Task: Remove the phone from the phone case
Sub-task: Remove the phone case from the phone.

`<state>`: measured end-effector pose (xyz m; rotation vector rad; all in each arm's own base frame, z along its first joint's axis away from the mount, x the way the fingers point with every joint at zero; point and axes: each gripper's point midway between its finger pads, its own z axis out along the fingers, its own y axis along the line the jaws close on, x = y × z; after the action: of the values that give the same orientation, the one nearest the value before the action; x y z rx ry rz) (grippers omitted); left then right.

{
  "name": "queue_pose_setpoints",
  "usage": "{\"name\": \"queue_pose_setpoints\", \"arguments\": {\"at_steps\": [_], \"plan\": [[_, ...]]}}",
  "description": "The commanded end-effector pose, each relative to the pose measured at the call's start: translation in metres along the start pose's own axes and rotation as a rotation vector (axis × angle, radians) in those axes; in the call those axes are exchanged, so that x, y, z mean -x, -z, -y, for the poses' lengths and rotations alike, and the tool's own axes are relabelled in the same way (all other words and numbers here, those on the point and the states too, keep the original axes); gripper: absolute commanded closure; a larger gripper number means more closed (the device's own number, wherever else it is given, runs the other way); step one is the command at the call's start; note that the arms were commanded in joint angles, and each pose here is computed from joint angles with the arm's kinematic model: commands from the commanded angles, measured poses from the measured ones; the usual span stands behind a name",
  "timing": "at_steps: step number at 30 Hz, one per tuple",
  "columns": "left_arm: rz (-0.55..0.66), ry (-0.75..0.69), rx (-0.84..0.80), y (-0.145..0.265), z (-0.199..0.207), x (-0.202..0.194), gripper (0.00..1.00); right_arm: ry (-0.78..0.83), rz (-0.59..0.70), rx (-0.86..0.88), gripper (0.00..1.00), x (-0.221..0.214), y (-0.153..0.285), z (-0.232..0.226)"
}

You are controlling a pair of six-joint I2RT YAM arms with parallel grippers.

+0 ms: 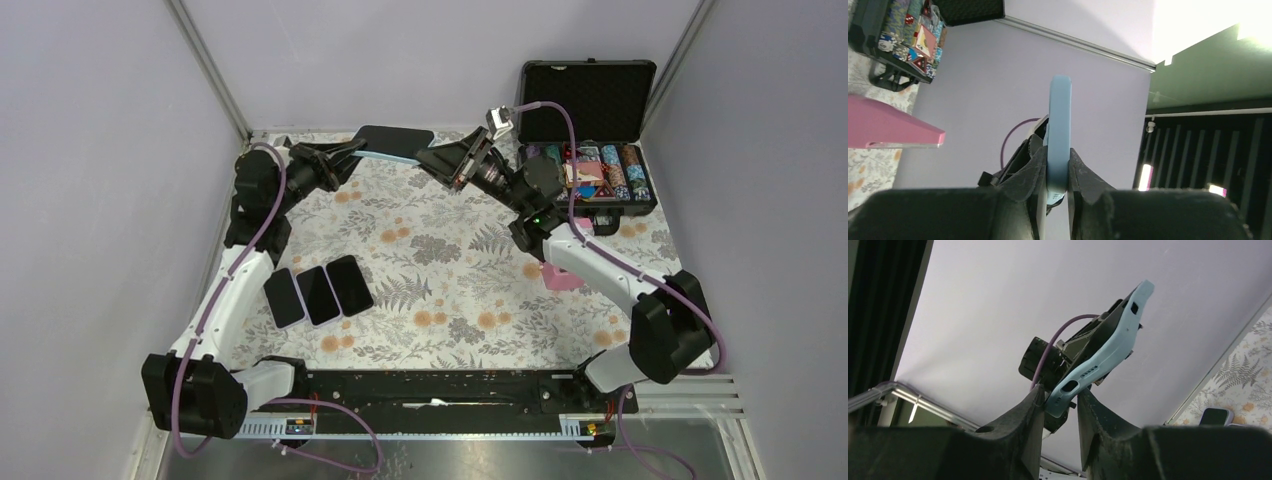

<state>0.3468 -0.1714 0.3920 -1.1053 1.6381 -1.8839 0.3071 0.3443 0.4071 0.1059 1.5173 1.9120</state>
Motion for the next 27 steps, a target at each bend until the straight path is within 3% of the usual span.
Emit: {"name": "queue_pose_setpoints", "arguments": {"at_steps": [1,10,20,27], "plan": [[-0.104,0.203,-0.096,0.012,0.022,-0.021,1.00,0.116,-0.068,0.242,0.90,-0.017,0.007,-0.042],[-0.124,0.298,-0.123,0.024,0.030,-0.028,1.00,0.321,-0.159,0.258,1.00,-0.036,0.016,-0.034],[-0.183,0.302,-0.192,0.029,0.058,-0.041,1.00,0.258,-0.139,0.179,1.00,-0.036,0.015,-0.002],[-0.214,0.298,-0.172,0.031,0.056,-0.050,1.00,0.362,-0.191,0.248,1.00,-0.040,0.010,-0.012]]}}
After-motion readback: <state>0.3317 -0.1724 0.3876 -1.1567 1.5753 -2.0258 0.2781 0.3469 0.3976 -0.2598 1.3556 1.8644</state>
